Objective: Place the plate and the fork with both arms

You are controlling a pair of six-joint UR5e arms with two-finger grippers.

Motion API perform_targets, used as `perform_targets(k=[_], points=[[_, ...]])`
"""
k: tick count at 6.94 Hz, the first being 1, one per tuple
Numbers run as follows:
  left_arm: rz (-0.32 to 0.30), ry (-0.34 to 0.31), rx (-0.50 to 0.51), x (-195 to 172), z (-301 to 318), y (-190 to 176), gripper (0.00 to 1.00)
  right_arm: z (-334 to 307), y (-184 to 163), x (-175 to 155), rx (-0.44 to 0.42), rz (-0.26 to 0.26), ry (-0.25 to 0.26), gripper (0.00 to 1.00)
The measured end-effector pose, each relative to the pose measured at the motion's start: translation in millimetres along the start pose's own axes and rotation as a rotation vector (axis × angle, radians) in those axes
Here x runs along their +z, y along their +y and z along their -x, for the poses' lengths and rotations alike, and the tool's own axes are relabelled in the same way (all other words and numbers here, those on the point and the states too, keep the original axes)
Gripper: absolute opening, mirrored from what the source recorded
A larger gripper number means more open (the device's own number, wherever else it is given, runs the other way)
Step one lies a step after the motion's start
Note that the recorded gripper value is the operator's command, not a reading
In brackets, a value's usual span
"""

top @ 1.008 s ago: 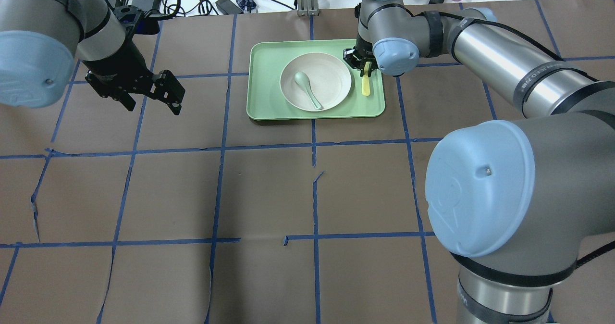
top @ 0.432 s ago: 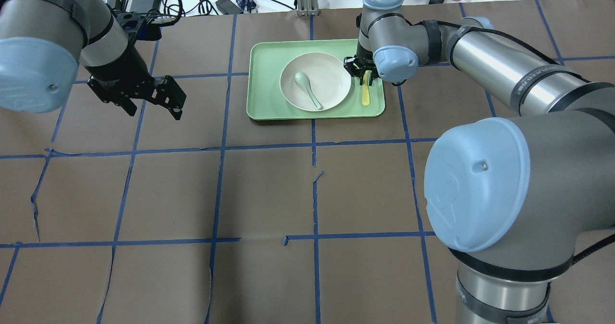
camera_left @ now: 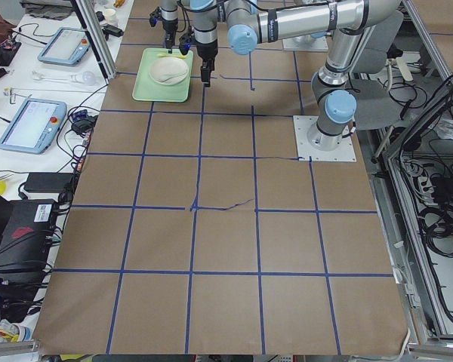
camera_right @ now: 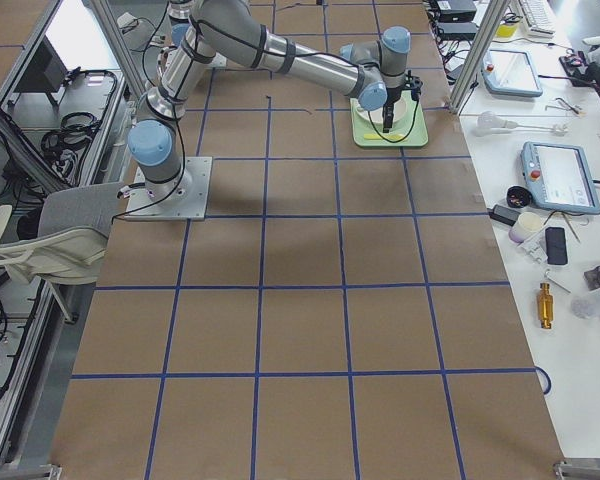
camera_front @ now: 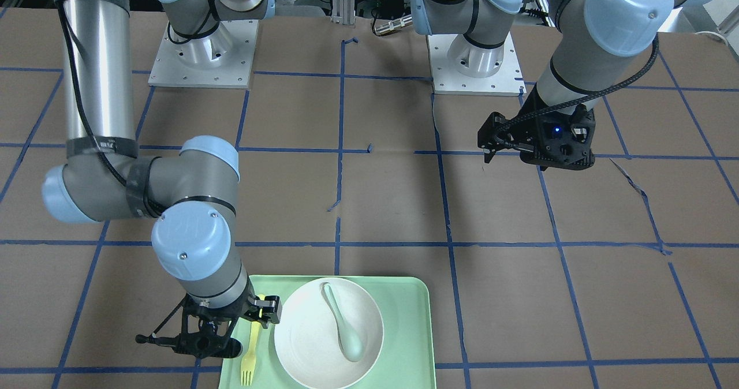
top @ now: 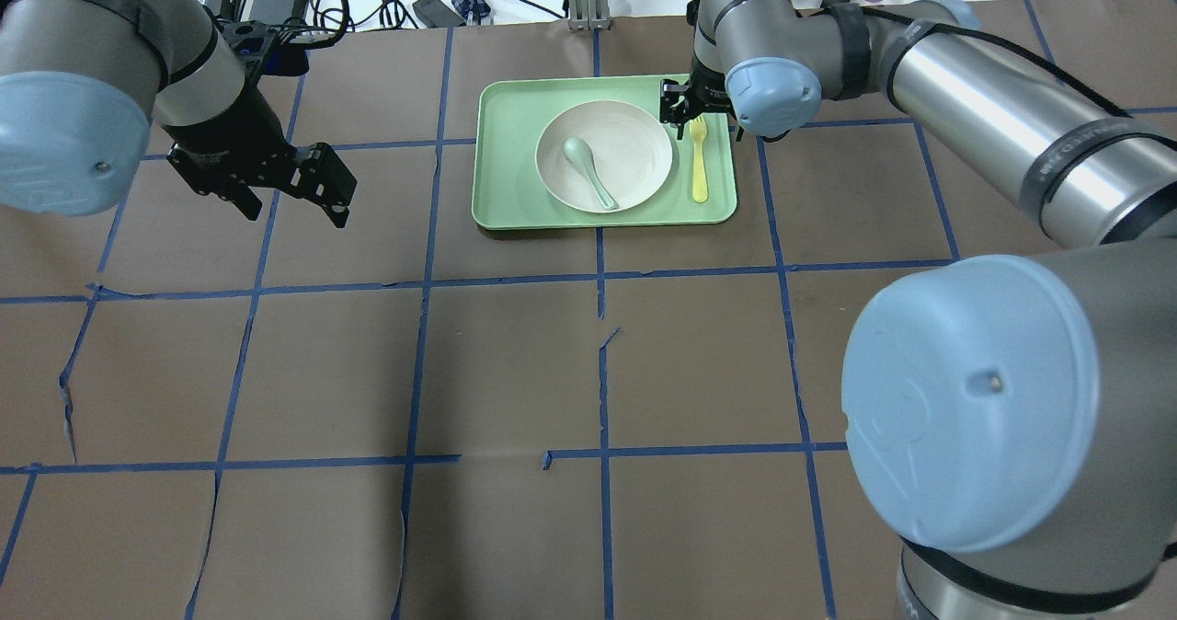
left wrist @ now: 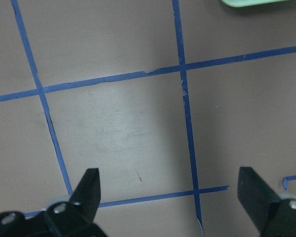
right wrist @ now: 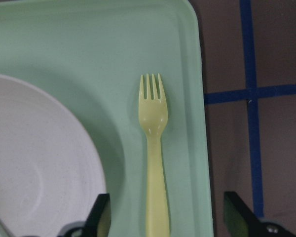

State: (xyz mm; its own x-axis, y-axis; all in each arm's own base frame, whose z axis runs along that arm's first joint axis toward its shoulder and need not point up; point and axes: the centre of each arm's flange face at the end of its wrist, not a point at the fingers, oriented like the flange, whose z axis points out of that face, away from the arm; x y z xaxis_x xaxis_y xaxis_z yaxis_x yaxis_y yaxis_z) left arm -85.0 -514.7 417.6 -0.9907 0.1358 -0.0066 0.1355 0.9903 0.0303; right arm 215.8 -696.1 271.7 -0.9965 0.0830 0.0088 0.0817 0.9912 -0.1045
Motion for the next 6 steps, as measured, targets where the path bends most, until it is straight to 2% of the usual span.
perform_targets(k=[1,3,4,5,6], points=[[0.005,-0.03,-0.001,0,2,0,1.0,-5,14,-49,-0.006,0.004,0.005,0.91],[0.014,-0.096,-0.001,-4,6,1,1.0,-17,45,-137,-0.01,-0.008,0.012,0.9],[0.009,-0.101,0.0,-7,6,1,1.0,-21,70,-172,-0.016,0.004,0.011,0.91],[-0.003,-0.082,0.002,-9,2,1,1.0,-27,98,-198,-0.022,0.009,0.005,0.97],[-0.023,-0.035,0.004,-14,-4,2,1.0,-34,128,-214,-0.033,0.005,0.004,1.0]])
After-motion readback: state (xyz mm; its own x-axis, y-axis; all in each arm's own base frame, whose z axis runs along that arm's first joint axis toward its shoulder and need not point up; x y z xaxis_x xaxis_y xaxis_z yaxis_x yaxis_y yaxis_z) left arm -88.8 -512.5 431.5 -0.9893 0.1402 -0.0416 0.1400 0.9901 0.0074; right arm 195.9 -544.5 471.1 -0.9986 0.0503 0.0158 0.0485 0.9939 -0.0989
